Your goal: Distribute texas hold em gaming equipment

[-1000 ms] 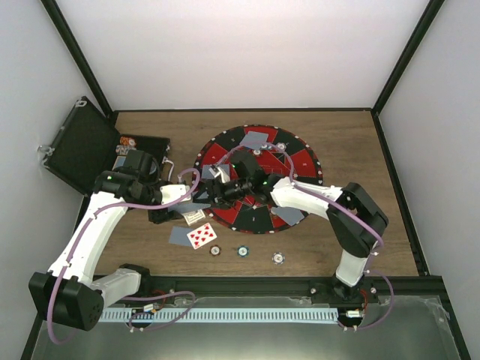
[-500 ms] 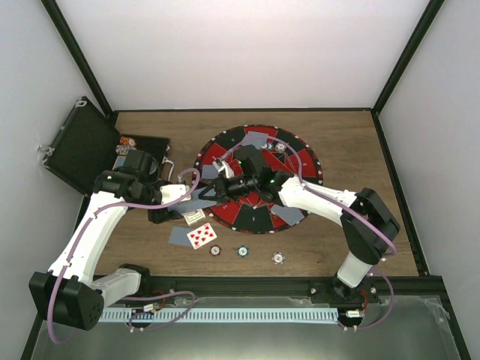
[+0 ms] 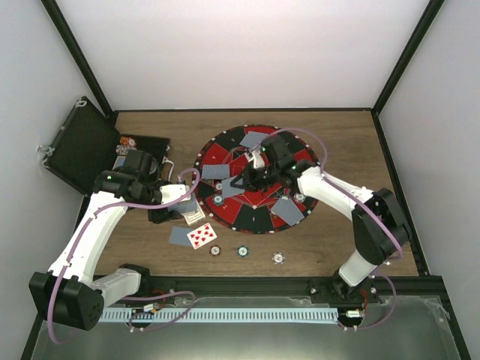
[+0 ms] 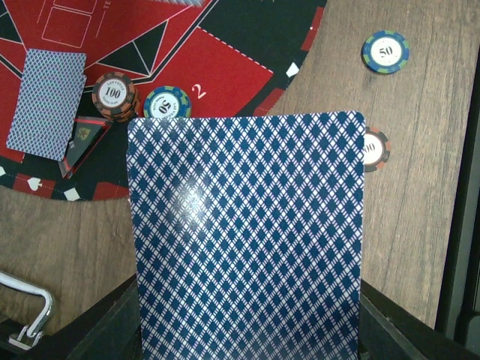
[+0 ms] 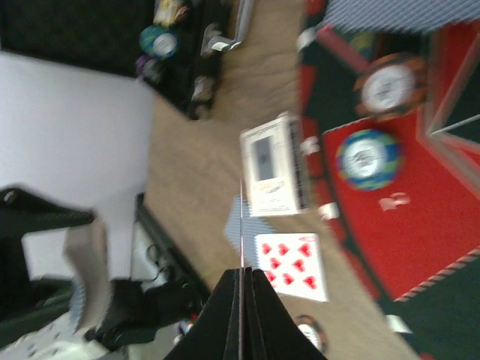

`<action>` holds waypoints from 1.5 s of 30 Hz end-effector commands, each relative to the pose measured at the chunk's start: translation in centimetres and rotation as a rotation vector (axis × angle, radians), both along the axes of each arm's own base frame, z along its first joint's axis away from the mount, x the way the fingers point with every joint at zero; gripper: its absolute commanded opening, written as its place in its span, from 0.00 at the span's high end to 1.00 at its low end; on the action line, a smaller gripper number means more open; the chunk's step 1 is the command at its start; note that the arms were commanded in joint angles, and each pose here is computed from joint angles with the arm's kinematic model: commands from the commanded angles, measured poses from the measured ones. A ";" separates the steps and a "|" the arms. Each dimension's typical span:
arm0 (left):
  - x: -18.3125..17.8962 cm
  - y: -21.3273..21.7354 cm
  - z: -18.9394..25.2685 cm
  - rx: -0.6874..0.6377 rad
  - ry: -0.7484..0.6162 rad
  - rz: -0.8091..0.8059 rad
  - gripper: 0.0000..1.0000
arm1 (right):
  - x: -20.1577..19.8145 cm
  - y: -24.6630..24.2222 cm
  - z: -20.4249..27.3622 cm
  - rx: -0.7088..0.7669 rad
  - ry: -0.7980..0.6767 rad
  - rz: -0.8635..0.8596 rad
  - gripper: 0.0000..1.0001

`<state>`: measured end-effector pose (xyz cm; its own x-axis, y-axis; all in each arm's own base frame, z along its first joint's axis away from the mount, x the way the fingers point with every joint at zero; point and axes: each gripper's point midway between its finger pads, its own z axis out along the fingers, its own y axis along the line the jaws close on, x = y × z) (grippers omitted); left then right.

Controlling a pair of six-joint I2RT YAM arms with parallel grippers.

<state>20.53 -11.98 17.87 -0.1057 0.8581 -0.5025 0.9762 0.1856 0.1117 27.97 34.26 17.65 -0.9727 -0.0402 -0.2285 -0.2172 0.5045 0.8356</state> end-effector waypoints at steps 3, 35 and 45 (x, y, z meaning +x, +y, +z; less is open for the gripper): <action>0.0 -0.1 0.6 -0.015 -0.018 -0.009 0.96 | 6.5 -4.9 -2.0 -0.452 -0.269 -0.050 0.99; -0.1 0.4 1.1 0.008 -0.028 0.013 0.96 | 11.7 -3.4 -10.5 -1.241 -1.437 0.461 0.44; -0.1 0.5 0.9 0.015 -0.024 0.010 0.96 | 8.6 -4.0 -7.5 -1.114 -1.290 0.365 0.00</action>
